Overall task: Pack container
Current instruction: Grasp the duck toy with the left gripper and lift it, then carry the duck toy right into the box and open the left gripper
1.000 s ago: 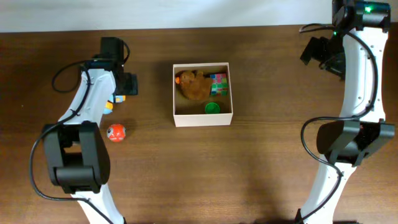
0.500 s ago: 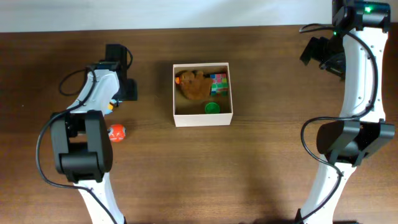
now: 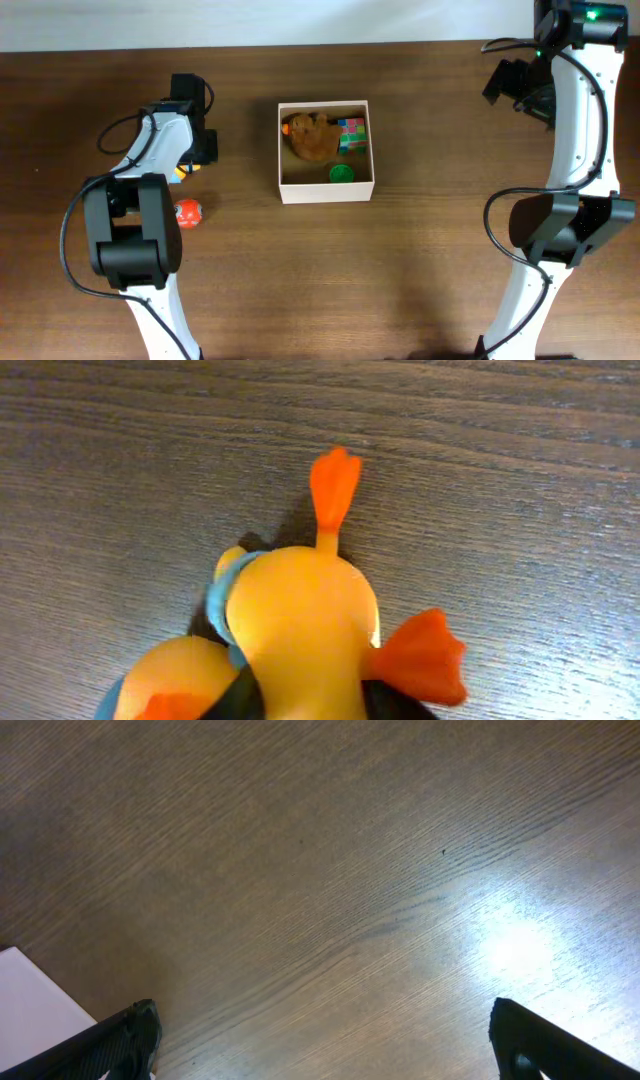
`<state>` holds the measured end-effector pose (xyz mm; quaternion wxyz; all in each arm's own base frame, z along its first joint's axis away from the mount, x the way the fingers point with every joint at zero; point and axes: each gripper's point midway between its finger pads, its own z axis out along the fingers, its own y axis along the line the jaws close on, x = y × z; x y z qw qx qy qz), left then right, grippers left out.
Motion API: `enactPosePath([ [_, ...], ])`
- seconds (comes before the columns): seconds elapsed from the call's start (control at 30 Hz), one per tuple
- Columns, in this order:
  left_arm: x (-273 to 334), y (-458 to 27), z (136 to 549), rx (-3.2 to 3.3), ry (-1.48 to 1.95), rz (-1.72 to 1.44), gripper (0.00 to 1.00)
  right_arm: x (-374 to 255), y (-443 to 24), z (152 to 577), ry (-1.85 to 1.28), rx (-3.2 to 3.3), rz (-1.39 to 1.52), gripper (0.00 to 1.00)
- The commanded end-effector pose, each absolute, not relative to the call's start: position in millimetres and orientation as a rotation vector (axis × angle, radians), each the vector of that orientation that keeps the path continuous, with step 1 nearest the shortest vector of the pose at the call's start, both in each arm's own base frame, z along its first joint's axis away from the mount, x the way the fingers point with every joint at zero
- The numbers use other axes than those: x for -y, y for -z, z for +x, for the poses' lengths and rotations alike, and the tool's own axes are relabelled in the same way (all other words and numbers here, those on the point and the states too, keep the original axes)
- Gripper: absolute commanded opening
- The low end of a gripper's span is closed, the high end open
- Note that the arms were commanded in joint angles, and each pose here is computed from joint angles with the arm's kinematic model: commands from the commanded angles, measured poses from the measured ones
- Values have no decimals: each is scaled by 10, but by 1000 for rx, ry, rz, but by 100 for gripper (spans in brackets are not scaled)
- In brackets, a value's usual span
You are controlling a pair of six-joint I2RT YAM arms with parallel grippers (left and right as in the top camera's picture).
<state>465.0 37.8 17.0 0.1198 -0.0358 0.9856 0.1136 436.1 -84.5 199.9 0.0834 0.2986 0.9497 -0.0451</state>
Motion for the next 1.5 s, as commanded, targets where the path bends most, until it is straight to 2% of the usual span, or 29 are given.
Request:
enactPosePath([
  [0.0, -321, -89, 4670, -2898, -278, -103, 20, 838, -2123, 4331, 133, -2805, 893, 99],
  [0.03, -322, -89, 4669, -2898, -280, -103, 14, 838, -2123, 4331, 133, -2805, 893, 99],
  [0.07, -323, -87, 4660, -2902, -281, -102, 4, 838, -2124, 4331, 134, -2805, 893, 99],
  [0.1, -325, -88, 4661, -2902, -281, -102, 2, 838, -2123, 4331, 133, -2805, 893, 99],
  [0.47, -322, -266, 4627, -2937, -285, -98, 2, 838, -2123, 4331, 133, -2805, 893, 99],
  [0.83, -235, -1222, 4840, -2876, -240, -88, 2, 838, -2123, 4331, 133, -2805, 893, 99],
  [1.2, 607, -2152, 4719, -2804, -19, 120, 2, 838, -2123, 4331, 133, -2805, 893, 99],
  [1.47, 1470, -2327, 4402, -2784, 29, 392, 2, 838, -2123, 4331, 133, -2805, 893, 99],
])
